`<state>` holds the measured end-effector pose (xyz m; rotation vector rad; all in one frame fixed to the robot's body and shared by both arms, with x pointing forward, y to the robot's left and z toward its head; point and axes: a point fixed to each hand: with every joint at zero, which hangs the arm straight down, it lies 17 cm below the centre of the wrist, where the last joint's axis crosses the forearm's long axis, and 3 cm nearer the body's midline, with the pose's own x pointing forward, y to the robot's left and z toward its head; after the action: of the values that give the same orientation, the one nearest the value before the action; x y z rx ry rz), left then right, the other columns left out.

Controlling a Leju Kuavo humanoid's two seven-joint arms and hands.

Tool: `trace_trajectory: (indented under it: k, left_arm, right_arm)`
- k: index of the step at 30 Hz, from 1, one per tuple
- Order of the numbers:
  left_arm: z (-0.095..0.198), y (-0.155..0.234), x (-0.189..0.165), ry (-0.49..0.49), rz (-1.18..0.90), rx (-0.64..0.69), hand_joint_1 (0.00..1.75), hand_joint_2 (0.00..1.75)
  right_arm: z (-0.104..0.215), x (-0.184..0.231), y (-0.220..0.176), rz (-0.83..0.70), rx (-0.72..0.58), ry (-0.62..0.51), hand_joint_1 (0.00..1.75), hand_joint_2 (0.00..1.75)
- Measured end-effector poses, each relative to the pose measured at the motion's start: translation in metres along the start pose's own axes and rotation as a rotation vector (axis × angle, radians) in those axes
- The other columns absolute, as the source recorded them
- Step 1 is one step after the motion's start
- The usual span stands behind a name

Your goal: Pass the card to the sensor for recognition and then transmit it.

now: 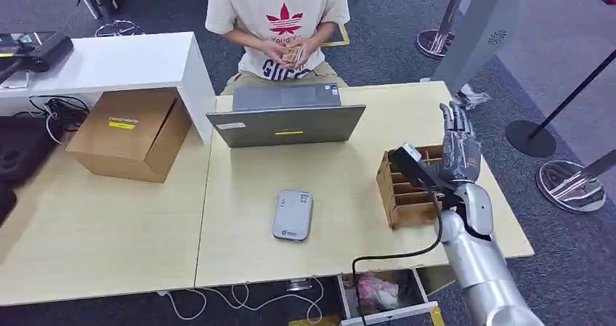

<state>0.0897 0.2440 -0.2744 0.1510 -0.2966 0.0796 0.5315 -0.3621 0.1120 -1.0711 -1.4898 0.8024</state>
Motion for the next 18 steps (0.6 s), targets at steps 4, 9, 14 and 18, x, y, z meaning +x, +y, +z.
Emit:
trace_trajectory:
  k: [4,9,14,18]
  left_arm:
    - [-0.001,0.002,0.0,0.001,0.006,0.004,0.0,0.0]
    - [-0.001,0.003,0.001,-0.006,0.009,0.006,0.0,0.0]
    - [0.0,0.003,0.001,-0.013,0.012,0.008,0.0,0.0]
    - [0.0,0.004,0.001,-0.011,0.015,0.009,0.0,0.0]
  right_arm:
    - [-0.001,0.011,-0.001,-0.042,-0.005,-0.022,0.0,1.75]
    - [0.003,0.027,-0.017,-0.055,-0.089,-0.072,0.0,1.75]
    - [0.019,0.045,-0.035,-0.041,-0.203,-0.133,0.0,1.75]
    - [0.033,0.06,-0.047,0.018,-0.291,-0.183,0.0,1.75]
